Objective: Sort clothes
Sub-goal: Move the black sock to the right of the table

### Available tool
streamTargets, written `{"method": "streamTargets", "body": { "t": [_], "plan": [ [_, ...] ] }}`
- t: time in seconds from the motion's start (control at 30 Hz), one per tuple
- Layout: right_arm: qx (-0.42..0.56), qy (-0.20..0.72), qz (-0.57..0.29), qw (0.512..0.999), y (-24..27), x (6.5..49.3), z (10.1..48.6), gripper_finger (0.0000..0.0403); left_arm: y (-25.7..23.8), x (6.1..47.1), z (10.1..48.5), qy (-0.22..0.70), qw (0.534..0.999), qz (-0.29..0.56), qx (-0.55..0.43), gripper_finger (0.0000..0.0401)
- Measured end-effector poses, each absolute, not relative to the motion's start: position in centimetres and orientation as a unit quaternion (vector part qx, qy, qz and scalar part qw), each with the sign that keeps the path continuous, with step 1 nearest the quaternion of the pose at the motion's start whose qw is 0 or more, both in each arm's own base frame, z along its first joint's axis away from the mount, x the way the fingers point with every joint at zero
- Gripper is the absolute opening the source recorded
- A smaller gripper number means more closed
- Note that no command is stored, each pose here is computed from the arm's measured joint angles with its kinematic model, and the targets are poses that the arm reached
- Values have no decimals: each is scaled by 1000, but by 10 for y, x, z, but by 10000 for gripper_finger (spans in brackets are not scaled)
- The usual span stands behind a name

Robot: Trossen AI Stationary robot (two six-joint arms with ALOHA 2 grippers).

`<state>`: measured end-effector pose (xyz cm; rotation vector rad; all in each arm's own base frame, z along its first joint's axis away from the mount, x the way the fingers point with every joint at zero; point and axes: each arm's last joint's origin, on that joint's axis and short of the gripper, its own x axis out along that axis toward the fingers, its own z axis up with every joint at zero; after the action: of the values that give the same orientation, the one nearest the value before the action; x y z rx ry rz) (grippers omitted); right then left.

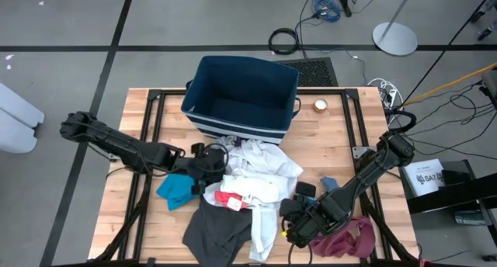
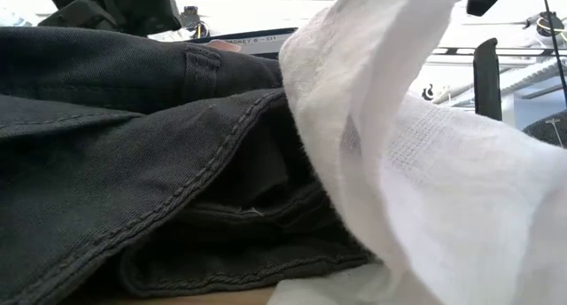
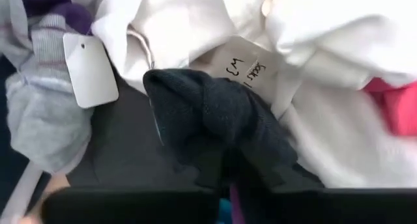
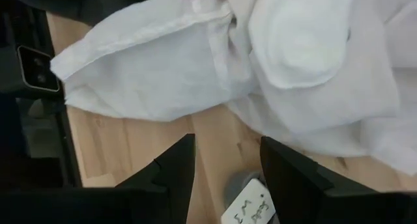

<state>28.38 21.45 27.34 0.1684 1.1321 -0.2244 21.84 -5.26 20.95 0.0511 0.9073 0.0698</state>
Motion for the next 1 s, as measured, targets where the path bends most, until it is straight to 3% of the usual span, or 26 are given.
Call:
{"method": "streamTargets", "body": {
  "t": [0.53, 0.8, 1.0],
  "plan": [
    [-28, 463, -146, 874, 199, 298, 277, 160, -58, 218, 253, 395, 916, 47, 56, 3],
    [-55, 442, -152, 882, 183, 313, 280, 160, -63, 201, 273, 345, 936, 28, 62, 2],
    [-102, 373, -141, 911, 175, 336, 289, 160, -71, 186, 291, 288, 955, -12, 62, 2]
  ]
}}
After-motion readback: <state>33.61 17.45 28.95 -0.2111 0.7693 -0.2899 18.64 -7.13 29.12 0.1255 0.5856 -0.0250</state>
